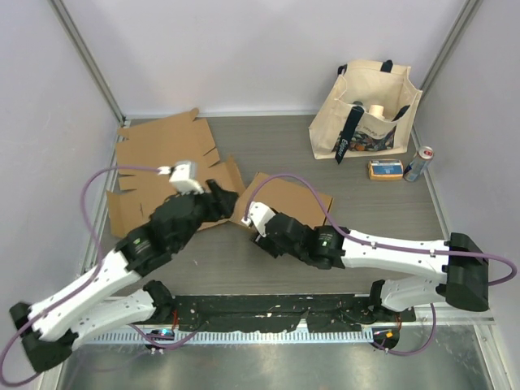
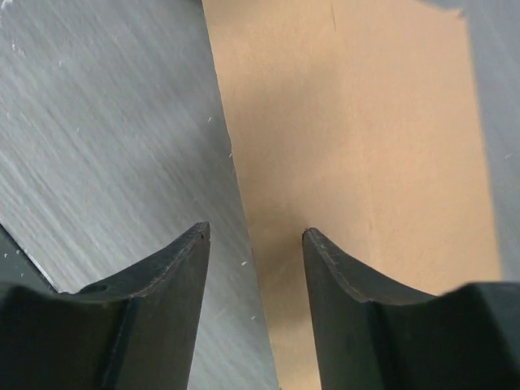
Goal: Fold the paper box
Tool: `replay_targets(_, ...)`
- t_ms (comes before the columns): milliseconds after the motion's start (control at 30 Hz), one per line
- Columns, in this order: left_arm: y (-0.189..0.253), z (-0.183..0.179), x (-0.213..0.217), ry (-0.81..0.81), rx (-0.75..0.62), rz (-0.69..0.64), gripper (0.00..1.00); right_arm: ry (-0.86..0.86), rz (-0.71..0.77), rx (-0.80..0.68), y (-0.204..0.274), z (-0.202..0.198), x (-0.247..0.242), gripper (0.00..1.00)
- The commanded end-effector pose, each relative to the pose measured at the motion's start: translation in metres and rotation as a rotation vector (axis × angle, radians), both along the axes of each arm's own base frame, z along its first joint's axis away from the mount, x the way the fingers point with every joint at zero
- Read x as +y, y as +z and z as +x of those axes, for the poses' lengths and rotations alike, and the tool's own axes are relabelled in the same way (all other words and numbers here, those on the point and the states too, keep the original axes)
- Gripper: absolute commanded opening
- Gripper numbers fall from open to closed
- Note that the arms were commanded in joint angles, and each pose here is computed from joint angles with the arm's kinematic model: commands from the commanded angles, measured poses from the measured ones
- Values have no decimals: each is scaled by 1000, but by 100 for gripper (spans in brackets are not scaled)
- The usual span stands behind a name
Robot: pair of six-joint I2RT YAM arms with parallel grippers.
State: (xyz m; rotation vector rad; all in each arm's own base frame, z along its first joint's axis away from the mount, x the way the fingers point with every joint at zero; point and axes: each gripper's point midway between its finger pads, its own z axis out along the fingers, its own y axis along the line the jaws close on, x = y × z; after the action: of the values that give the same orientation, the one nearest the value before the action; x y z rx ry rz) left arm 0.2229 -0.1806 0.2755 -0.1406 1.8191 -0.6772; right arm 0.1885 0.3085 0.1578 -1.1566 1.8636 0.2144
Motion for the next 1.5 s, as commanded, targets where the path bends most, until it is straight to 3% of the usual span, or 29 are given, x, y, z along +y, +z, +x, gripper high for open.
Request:
replay_targets(0,-24,18,-65,-191,119,61,63,-105,184,154,-2,-17,5,62)
replay_targets(133,-54,34,-105,-291,208,57,49,-206,392,304,25,-34,-2,64)
replay_targets(267,-81,35,-123,-357,261,67,43,-358,589,350,53,-35,-35,73)
replay_targets(400,-107,33,-121,-356,312,99,41,-530,683,394,53,-18,-76,80)
replay_targets(533,-134,27,-117,-345,370,101,42,-599,694,482,36,-3,-90,76)
replay_targets(633,-153,24,-112,-330,401,123,41,-682,620,517,10,4,-97,73)
replay_targets(867,-165,25,-106,-307,416,154,43,-908,499,510,-38,13,-130,72)
replay_targets(1133,-187,23,-104,-307,467,199,46,-1033,576,570,-68,18,-154,65)
replay_targets(1333,-181,21,-104,-325,459,182,47,-1031,577,632,-84,14,-155,59)
replay_targets(1467,-130,24,-100,-342,360,152,56,-1020,615,588,-62,25,-156,59)
